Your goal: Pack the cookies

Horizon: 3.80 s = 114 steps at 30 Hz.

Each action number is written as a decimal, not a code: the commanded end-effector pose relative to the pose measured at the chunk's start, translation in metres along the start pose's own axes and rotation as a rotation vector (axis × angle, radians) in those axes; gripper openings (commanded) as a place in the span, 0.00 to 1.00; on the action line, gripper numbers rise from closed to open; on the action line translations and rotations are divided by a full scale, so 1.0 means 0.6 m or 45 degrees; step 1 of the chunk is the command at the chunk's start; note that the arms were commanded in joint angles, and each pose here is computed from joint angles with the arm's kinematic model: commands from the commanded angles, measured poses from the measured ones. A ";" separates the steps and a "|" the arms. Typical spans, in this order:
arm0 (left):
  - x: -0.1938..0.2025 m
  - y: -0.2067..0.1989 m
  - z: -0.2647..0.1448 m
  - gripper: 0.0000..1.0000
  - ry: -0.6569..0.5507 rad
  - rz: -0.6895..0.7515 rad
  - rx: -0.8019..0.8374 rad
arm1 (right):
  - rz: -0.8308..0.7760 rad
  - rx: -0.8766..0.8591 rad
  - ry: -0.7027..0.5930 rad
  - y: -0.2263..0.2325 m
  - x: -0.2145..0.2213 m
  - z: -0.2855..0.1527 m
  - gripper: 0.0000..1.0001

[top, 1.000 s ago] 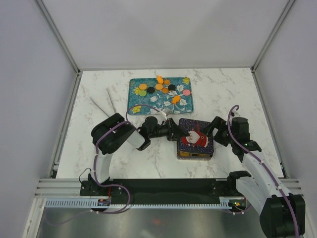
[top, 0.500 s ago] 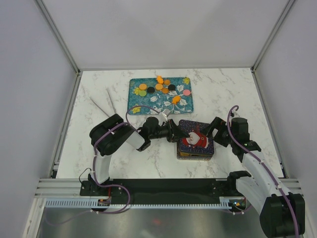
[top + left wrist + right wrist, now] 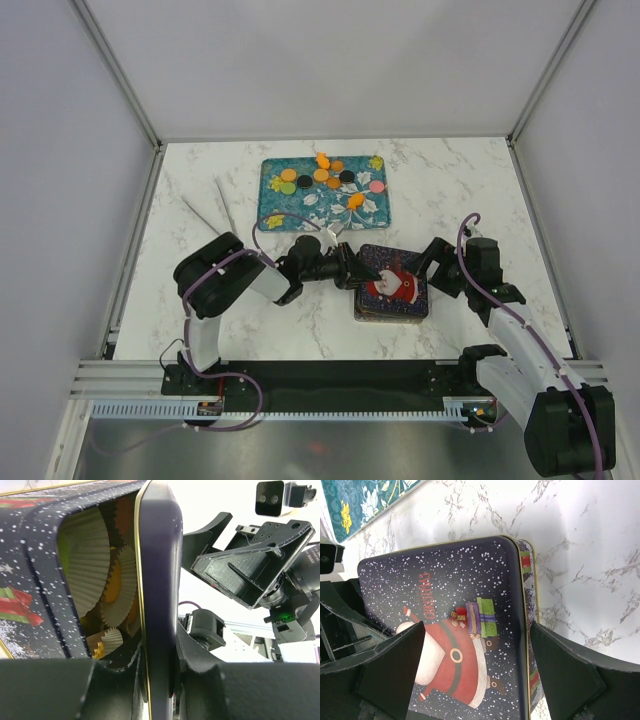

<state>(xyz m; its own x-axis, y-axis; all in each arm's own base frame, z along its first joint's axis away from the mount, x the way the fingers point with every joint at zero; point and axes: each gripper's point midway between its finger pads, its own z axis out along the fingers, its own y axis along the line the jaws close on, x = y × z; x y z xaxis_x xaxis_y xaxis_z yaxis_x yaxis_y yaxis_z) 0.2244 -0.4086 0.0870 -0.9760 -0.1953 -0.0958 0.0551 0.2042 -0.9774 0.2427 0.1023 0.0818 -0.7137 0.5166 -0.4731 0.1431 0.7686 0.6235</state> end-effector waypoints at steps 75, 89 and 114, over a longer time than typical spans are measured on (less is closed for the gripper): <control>-0.043 0.013 -0.123 0.61 -0.155 0.247 -0.361 | -0.083 0.039 -0.009 -0.013 -0.009 0.010 0.86; -0.040 0.020 -0.131 0.73 -0.144 0.320 -0.401 | -0.079 -0.001 -0.028 0.003 -0.014 0.000 0.84; -0.003 0.030 -0.072 0.67 0.005 0.385 -0.401 | -0.143 0.003 0.010 0.038 0.017 0.000 0.80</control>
<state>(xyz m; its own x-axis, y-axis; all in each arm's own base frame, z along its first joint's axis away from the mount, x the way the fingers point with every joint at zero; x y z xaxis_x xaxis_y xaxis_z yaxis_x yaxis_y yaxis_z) 0.2136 -0.3525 0.0683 -0.9439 -0.1075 -0.3123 0.2041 0.5536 -0.8074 0.2267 0.1232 0.0724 -0.7597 0.4136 -0.5018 0.0784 0.8243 0.5607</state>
